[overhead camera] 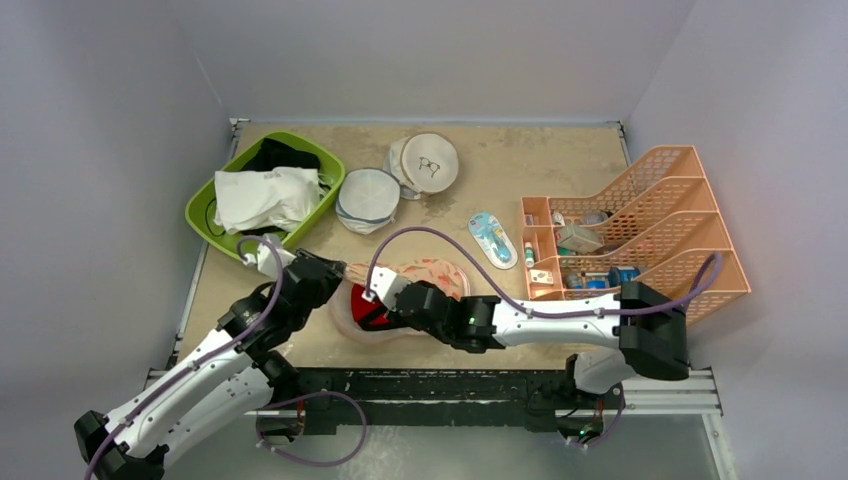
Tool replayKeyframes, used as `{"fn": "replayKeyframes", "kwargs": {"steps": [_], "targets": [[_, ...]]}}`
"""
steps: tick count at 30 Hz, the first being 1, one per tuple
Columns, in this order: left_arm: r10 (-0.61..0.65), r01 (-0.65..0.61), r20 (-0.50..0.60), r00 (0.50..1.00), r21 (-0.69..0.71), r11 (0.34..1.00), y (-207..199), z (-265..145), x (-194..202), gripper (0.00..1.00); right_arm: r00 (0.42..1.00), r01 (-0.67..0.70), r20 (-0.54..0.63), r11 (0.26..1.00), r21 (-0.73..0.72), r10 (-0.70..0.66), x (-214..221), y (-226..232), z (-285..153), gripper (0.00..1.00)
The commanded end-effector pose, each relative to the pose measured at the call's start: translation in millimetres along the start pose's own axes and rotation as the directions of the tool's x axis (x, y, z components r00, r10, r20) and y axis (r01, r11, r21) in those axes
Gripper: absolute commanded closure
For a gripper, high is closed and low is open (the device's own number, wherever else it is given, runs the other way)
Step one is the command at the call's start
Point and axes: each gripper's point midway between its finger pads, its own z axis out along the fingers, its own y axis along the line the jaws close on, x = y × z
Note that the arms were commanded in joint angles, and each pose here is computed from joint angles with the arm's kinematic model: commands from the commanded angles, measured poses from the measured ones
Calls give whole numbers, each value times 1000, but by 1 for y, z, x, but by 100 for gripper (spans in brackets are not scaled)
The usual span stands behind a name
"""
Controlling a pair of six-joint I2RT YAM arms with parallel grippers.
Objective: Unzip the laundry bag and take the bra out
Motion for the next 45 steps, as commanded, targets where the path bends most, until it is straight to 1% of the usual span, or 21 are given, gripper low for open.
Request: {"fn": "replayKeyframes", "kwargs": {"steps": [1, 2, 4, 7, 9, 13, 17, 19, 21, 23, 26, 29, 30, 35, 39, 42, 45], "targets": [[57, -61, 100, 993, 44, 997, -24, -15, -31, 61, 993, -97, 42, 977, -189, 107, -34, 17, -23, 100], [77, -82, 113, 991, 48, 995, -26, -17, -35, 54, 992, -115, 30, 967, -227, 126, -33, 20, -25, 100], [112, -121, 141, 984, 57, 991, -29, -23, -44, 41, 983, -165, 31, 945, -283, 180, -47, 18, -30, 100], [146, -159, 180, 973, 63, 985, -33, -31, -56, 26, 962, -261, -22, 894, -364, 272, -51, 4, -27, 100], [163, -180, 198, 966, 71, 981, -37, -37, -63, 19, 936, -342, -70, 847, -407, 345, -50, -11, -22, 100], [197, -219, 209, 958, 89, 972, -44, -44, -68, 12, 869, -488, -160, 756, -436, 468, -38, -50, -7, 100], [230, -251, 193, 954, 95, 963, -46, -42, -64, 11, 832, -553, -245, 713, -431, 497, -17, -81, 11, 100], [241, -261, 181, 953, 98, 960, -47, -41, -60, 11, 804, -593, -285, 666, -452, 522, -11, -96, 17, 100], [251, -270, 172, 953, 97, 958, -47, -39, -58, 11, 779, -627, -329, 659, -415, 534, 5, -111, 27, 100], [258, -275, 160, 953, 95, 957, -45, -38, -55, 11, 764, -645, -325, 670, -368, 557, 10, -131, 35, 100], [264, -279, 142, 954, 98, 955, -42, -34, -48, 10, 736, -677, -303, 666, -314, 605, 18, -159, 44, 99], [274, -287, 114, 955, 111, 952, -40, -31, -40, 10, 696, -716, -318, 655, -243, 643, 41, -180, 51, 99], [288, -299, 102, 952, 117, 947, -40, -30, -37, 10, 681, -730, -326, 645, -226, 656, 50, -184, 53, 99], [359, -359, 30, 933, 130, 924, -39, -22, -17, 9, 638, -765, -336, 619, -175, 693, 78, -187, 48, 100], [400, -388, -46, 916, 157, 908, -38, -9, 7, 9, 603, -790, -334, 599, -130, 724, 99, -190, 41, 99], [416, -390, -105, 904, 203, 898, -43, 0, 27, 10, 575, -802, -336, 595, -53, 745, 120, -195, 37, 99], [438, -401, -160, 885, 216, 890, -42, 10, 45, 13, 566, -804, -303, 595, 2, 767, 130, -203, 32, 99]]}}
